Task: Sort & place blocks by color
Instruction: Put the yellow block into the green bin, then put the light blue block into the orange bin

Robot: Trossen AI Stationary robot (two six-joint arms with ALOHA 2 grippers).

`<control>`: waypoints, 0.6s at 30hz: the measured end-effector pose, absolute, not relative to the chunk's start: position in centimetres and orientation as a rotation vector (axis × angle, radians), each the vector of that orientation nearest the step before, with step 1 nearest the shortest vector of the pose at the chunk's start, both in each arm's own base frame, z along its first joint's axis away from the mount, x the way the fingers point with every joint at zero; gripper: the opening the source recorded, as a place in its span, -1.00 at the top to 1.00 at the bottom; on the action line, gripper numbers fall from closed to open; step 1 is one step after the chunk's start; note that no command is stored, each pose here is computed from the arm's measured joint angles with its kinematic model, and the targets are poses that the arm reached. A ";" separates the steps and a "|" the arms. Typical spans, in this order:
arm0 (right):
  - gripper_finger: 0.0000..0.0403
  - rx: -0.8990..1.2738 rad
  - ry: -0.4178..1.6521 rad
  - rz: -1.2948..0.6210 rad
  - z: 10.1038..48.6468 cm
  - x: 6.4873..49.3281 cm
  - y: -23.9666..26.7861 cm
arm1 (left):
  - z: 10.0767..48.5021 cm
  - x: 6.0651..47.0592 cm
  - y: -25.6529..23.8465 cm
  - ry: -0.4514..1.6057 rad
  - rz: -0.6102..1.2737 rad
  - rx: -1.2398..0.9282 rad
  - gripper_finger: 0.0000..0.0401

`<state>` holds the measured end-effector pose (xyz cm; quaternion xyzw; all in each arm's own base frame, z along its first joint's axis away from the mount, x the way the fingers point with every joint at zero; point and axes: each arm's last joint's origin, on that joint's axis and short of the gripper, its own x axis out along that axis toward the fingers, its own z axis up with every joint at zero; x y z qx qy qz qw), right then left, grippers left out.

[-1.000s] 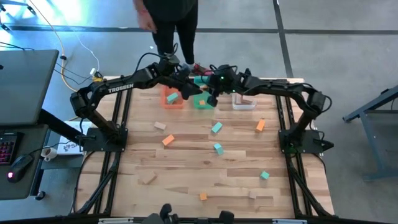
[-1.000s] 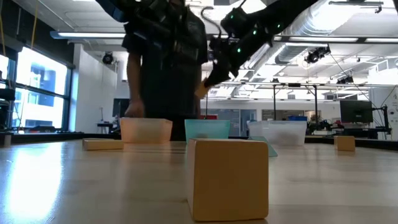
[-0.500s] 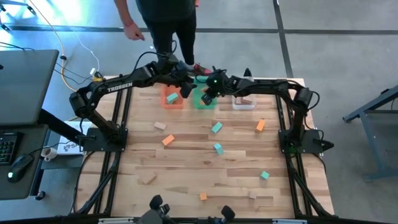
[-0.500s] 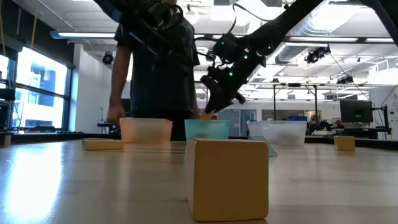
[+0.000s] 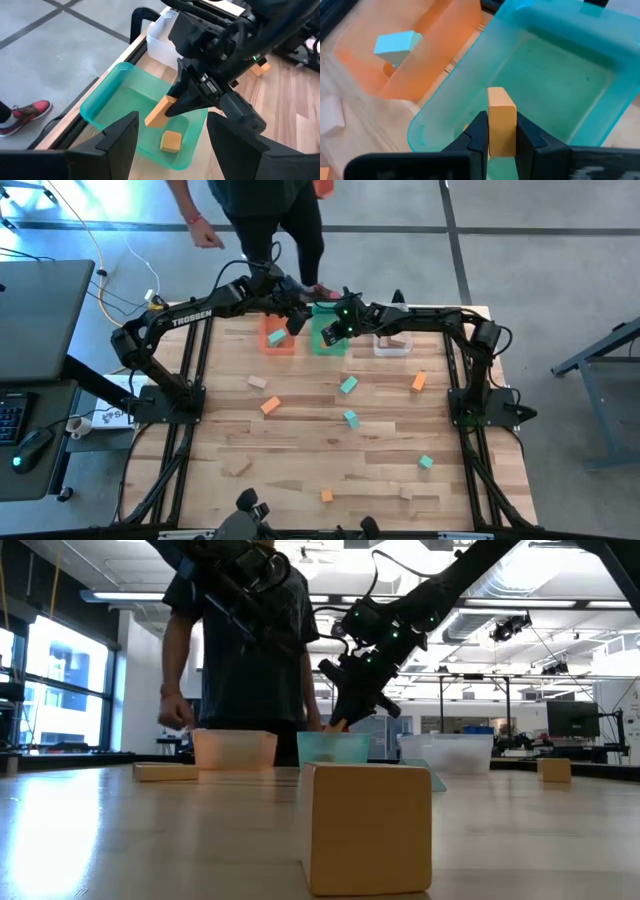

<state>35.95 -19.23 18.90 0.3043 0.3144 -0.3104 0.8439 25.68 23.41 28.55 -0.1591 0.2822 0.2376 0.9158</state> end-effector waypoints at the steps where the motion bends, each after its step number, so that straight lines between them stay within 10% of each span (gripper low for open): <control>1: 0.80 0.652 0.662 -0.665 18.9 35.9 -19.2 | 28.5 25.7 23.4 0.583 0.485 -0.316 -0.11; 18: 0.26 0.701 0.657 -0.686 19.0 35.8 -19.1 | 28.0 25.3 23.1 0.672 0.451 -0.277 -0.11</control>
